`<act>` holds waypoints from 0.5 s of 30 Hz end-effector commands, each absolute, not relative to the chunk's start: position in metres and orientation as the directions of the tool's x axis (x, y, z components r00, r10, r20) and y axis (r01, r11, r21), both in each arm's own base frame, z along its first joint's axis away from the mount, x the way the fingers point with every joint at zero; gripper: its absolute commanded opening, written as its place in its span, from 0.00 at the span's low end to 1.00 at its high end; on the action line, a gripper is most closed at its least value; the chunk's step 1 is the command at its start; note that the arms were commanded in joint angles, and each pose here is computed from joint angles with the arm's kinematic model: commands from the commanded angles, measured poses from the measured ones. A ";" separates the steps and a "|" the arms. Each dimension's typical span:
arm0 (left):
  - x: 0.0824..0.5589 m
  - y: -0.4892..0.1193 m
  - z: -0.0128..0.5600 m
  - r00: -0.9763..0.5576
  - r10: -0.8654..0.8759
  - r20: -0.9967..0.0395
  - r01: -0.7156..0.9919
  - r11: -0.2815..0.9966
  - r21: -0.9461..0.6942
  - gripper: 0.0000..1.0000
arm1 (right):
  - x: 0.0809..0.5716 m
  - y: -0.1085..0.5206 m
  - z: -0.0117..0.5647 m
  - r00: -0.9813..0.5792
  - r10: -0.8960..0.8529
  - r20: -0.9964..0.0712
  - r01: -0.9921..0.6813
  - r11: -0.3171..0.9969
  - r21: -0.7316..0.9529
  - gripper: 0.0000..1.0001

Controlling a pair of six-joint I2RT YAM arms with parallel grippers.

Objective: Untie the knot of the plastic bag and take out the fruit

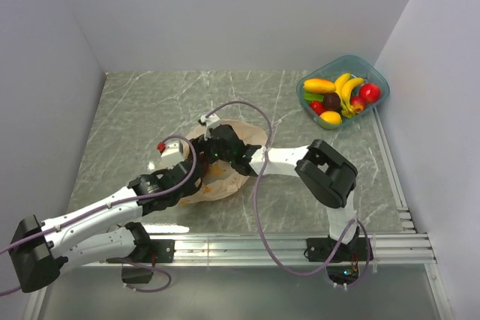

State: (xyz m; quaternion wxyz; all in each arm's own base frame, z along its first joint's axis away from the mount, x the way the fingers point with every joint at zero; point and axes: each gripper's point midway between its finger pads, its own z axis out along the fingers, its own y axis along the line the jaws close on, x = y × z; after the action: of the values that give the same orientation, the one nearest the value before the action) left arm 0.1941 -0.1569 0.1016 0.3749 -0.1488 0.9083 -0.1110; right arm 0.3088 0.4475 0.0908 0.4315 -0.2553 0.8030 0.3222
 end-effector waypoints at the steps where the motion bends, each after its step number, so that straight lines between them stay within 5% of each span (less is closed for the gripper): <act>1: 0.193 -0.160 0.097 -0.684 -0.366 -0.631 -0.193 0.925 -0.328 0.01 | 0.327 0.445 0.085 -0.480 -0.152 -0.864 -0.638 0.737 0.224 0.93; 15: 0.189 -0.158 0.083 -0.696 -0.367 -0.618 -0.200 0.925 -0.324 0.01 | 0.294 0.459 0.046 -0.573 -0.229 -0.787 -0.659 0.700 0.276 0.87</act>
State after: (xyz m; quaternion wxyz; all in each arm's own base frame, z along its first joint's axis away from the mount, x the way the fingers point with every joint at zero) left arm 0.1877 -0.1549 0.0828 0.3578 -0.1446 0.9168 -0.1029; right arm 0.2960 0.4516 0.0461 0.3846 -0.2669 0.8383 0.2795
